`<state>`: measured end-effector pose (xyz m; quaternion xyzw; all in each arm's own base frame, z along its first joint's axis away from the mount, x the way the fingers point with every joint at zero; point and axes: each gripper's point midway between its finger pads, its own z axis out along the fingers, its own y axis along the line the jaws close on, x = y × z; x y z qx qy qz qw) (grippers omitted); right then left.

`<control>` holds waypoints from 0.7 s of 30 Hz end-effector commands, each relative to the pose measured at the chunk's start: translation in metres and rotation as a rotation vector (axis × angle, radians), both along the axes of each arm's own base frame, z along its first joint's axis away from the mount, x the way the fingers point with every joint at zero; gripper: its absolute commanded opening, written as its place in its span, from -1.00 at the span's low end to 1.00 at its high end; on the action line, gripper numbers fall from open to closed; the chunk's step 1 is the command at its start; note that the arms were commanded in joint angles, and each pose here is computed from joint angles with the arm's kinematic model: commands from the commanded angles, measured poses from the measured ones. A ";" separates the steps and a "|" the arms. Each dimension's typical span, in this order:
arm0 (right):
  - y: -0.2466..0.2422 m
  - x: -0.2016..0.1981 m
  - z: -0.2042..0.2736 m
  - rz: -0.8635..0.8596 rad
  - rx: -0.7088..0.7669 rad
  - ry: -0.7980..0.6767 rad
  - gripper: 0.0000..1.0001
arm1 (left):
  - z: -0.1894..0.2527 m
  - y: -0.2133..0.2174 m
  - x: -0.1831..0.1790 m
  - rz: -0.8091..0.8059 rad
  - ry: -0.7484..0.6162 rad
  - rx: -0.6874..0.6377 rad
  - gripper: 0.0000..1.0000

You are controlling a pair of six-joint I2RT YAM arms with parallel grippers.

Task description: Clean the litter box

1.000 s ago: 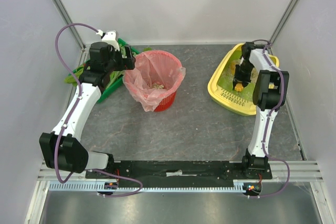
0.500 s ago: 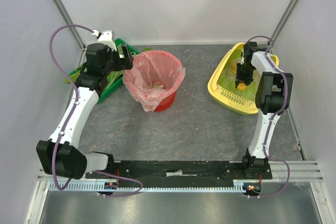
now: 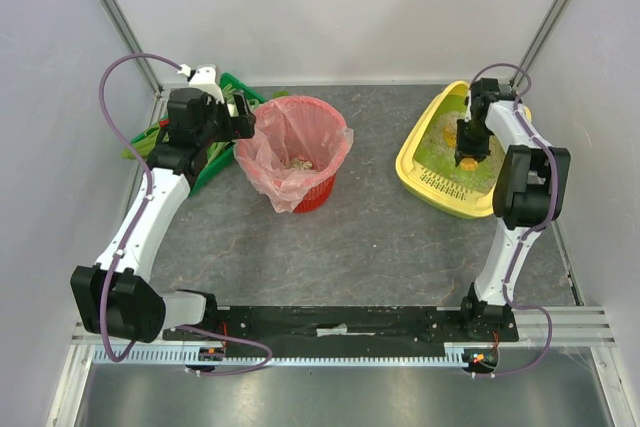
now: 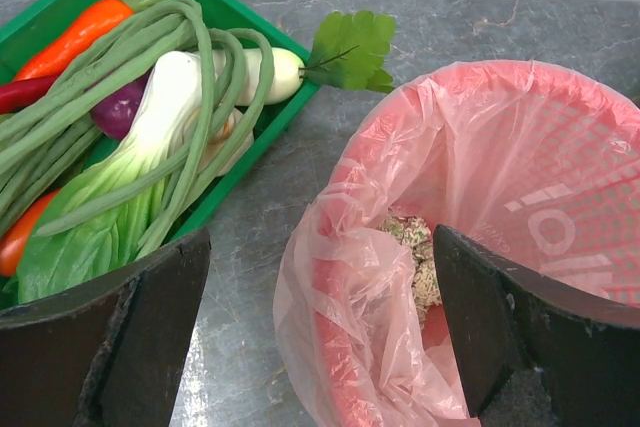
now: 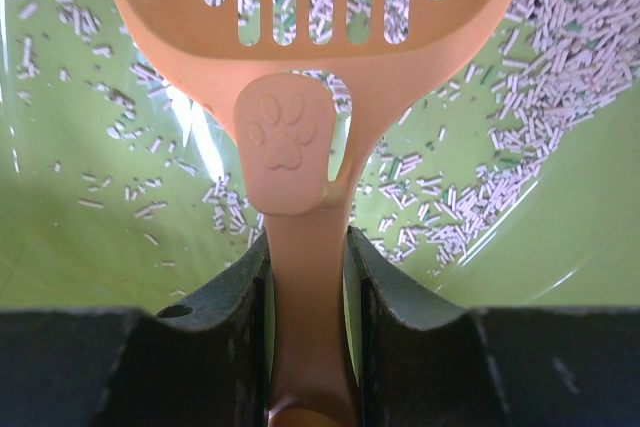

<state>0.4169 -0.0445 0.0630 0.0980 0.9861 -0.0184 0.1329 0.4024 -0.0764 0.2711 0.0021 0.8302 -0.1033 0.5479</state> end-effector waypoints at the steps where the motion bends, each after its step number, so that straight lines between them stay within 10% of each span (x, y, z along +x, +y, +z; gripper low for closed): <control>1: -0.006 0.003 0.027 0.014 -0.035 -0.091 -1.00 | 0.020 0.000 -0.001 0.011 -0.066 -0.038 0.96; 21: 0.007 -0.048 0.064 0.020 -0.018 -0.315 -1.00 | 0.017 -0.005 -0.016 -0.006 -0.056 -0.081 0.93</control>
